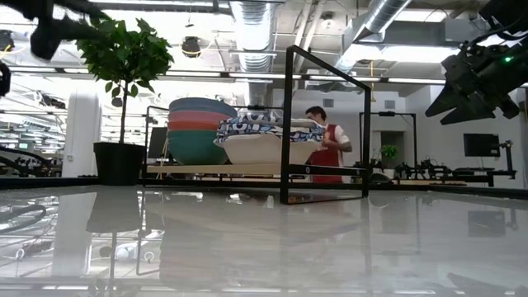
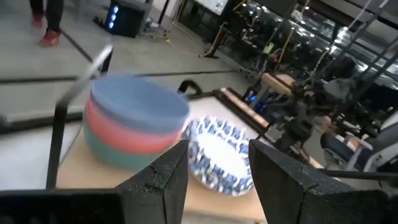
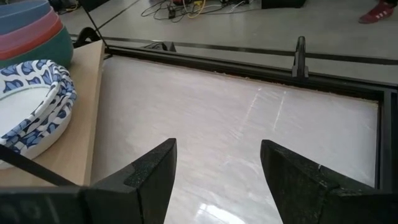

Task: Place and stack bowls onto a shelf
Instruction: Return to home position

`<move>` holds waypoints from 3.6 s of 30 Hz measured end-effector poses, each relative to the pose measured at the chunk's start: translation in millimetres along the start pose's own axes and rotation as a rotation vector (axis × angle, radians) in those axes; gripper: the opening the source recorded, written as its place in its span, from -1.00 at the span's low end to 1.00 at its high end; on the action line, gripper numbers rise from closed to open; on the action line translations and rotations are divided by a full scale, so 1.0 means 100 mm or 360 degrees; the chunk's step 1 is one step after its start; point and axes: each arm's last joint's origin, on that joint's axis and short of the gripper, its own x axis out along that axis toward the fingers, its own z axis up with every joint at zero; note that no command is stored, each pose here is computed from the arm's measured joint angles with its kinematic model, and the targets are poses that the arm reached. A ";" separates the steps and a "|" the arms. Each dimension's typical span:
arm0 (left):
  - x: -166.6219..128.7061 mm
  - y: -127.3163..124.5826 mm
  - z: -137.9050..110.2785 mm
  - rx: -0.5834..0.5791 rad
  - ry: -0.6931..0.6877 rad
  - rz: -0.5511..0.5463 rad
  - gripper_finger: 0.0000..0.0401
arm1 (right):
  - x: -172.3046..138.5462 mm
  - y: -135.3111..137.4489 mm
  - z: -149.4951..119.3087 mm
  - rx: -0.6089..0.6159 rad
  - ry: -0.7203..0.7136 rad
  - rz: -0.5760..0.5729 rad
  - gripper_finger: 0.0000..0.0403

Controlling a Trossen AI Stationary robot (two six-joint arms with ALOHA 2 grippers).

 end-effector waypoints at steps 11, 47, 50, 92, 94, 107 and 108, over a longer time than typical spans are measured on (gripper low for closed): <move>0.14 0.27 -0.92 -0.0358 0.0094 0.0054 -0.25 | 0.00 0.00 0.00 0.0000 -0.0001 -0.0001 0.29; -0.10 0.01 -0.62 0.0463 -0.0185 -0.1701 -0.25 | -0.17 0.13 0.41 0.0158 -0.0495 0.0460 0.29; -0.11 0.01 -0.72 0.0631 -0.0182 -0.1876 -0.25 | -0.17 0.06 0.36 0.0176 -0.0500 0.0456 0.29; -0.05 0.14 -1.35 0.0751 0.0423 -0.1954 -0.25 | 0.56 0.14 -0.50 -0.0403 -0.0255 0.0376 0.29; -0.05 0.14 -1.35 0.0753 0.0423 -0.1951 -0.25 | 0.56 0.15 -0.47 -0.0449 -0.0302 0.0371 0.29; -0.04 0.14 -1.35 0.0757 0.0401 -0.1913 -0.25 | 0.56 0.17 -0.42 -0.0390 -0.0345 0.0495 0.29; -0.04 0.14 -1.35 0.0727 0.0421 -0.1907 -0.25 | 0.56 0.17 -0.42 -0.0358 -0.0336 0.0494 0.29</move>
